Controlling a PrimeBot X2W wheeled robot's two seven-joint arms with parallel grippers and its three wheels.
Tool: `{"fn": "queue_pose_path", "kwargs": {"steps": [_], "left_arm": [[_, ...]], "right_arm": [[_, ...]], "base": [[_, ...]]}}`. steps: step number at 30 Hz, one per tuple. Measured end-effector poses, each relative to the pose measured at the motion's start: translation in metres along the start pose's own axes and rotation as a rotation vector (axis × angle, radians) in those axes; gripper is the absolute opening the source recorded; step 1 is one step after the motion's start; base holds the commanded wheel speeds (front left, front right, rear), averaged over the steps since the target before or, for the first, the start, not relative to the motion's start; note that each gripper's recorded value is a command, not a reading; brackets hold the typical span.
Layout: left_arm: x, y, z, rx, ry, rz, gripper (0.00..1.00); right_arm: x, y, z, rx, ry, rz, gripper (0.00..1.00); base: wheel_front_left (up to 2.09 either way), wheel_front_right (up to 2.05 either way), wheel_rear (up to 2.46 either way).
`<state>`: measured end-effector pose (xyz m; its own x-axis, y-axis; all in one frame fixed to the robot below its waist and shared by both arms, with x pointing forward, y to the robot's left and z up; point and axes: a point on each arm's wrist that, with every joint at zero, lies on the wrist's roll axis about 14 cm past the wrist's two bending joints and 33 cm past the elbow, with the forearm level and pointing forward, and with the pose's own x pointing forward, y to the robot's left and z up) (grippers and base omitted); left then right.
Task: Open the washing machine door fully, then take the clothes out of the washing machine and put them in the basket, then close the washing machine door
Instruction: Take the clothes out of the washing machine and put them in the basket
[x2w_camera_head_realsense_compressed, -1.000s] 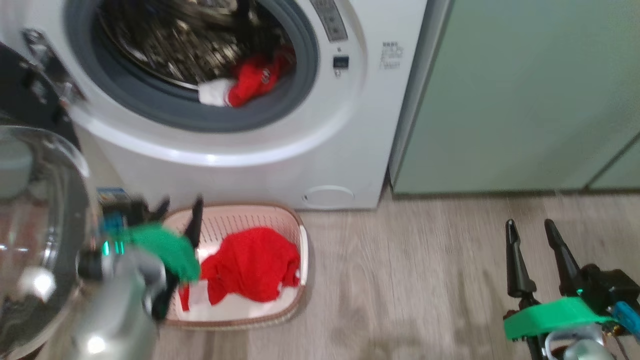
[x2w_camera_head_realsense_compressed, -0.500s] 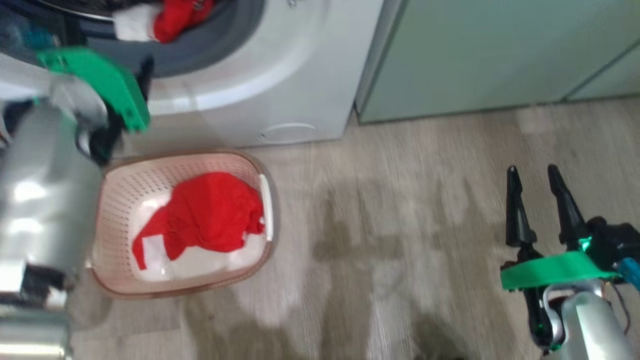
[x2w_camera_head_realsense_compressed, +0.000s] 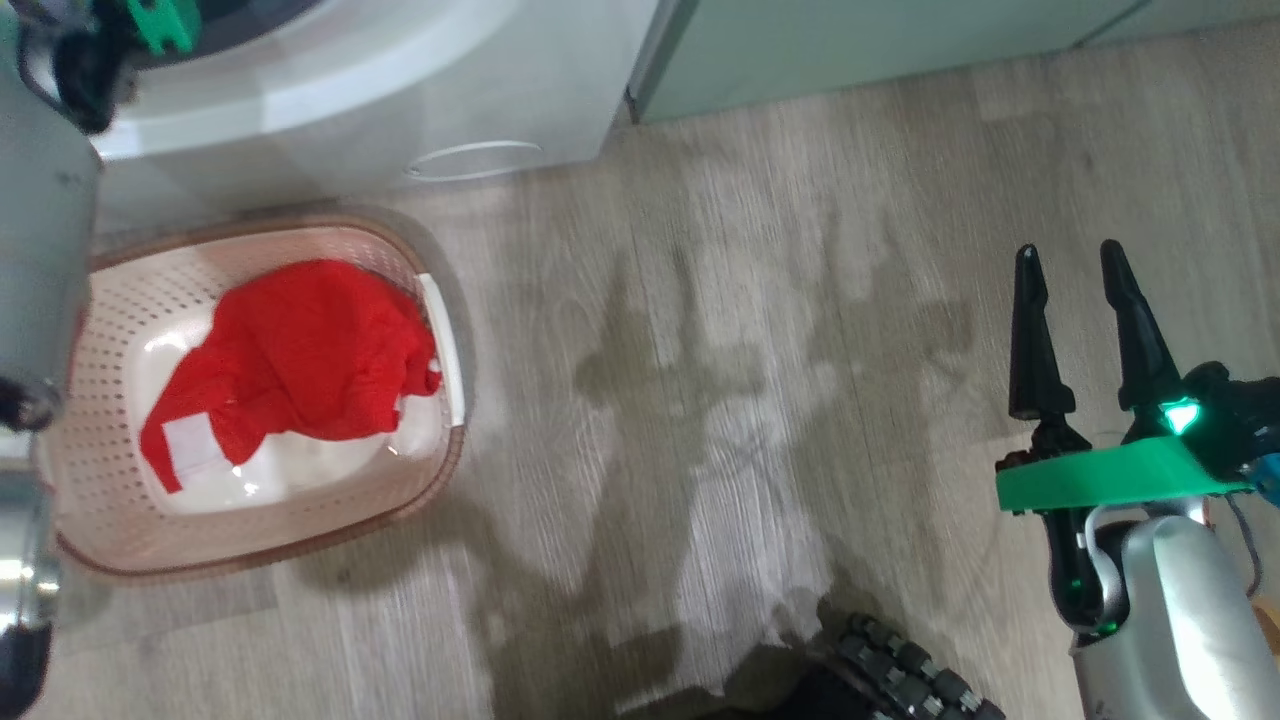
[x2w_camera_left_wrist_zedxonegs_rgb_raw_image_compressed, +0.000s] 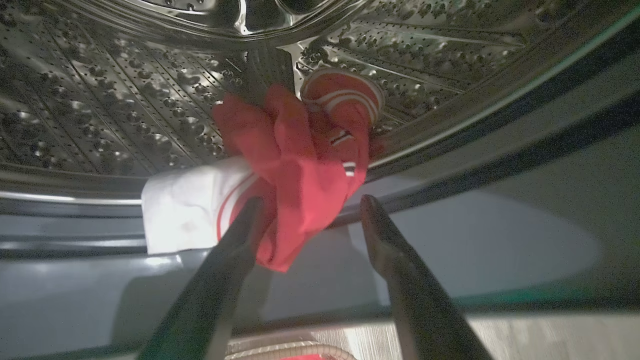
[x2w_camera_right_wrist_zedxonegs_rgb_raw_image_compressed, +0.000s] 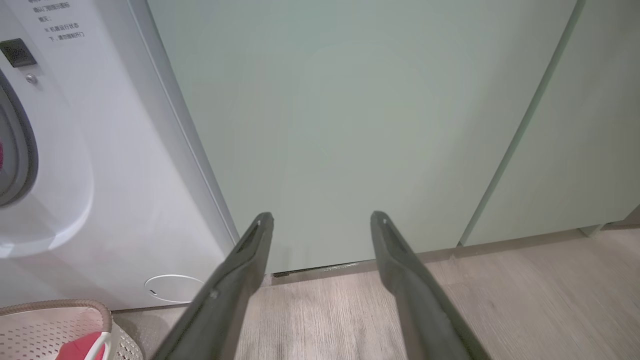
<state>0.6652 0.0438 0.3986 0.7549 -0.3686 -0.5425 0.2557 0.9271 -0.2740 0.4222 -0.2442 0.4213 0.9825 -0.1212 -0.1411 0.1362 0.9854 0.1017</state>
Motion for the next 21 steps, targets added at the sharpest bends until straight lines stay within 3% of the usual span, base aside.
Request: {"fn": "queue_pose_path", "kwargs": {"steps": [5, 13, 15, 17, 21], "left_arm": [[0.022, 0.007, 0.001, 0.026, -0.012, 0.031, 1.00], [0.042, 0.018, -0.035, 0.071, 0.084, 0.066, 1.00], [0.044, 0.021, -0.032, 0.067, 0.072, 0.086, 0.39], [0.044, 0.024, -0.029, 0.070, 0.046, 0.104, 0.00], [0.038, 0.028, -0.023, 0.075, 0.010, 0.115, 0.00]], "right_arm": [[0.003, -0.007, -0.009, 0.000, 0.025, -0.022, 1.00], [0.009, -0.014, -0.016, -0.015, 0.039, -0.036, 1.00], [0.009, -0.014, -0.017, -0.012, 0.042, -0.038, 1.00], [0.009, -0.014, -0.018, -0.012, 0.044, -0.037, 1.00], [0.011, -0.012, -0.015, -0.007, 0.035, -0.032, 1.00]], "base": [[0.00, 0.00, 0.00], [0.00, 0.00, 0.00], [0.00, 0.00, 0.00], [0.00, 0.00, 0.00], [0.00, 0.00, 0.00]]}}
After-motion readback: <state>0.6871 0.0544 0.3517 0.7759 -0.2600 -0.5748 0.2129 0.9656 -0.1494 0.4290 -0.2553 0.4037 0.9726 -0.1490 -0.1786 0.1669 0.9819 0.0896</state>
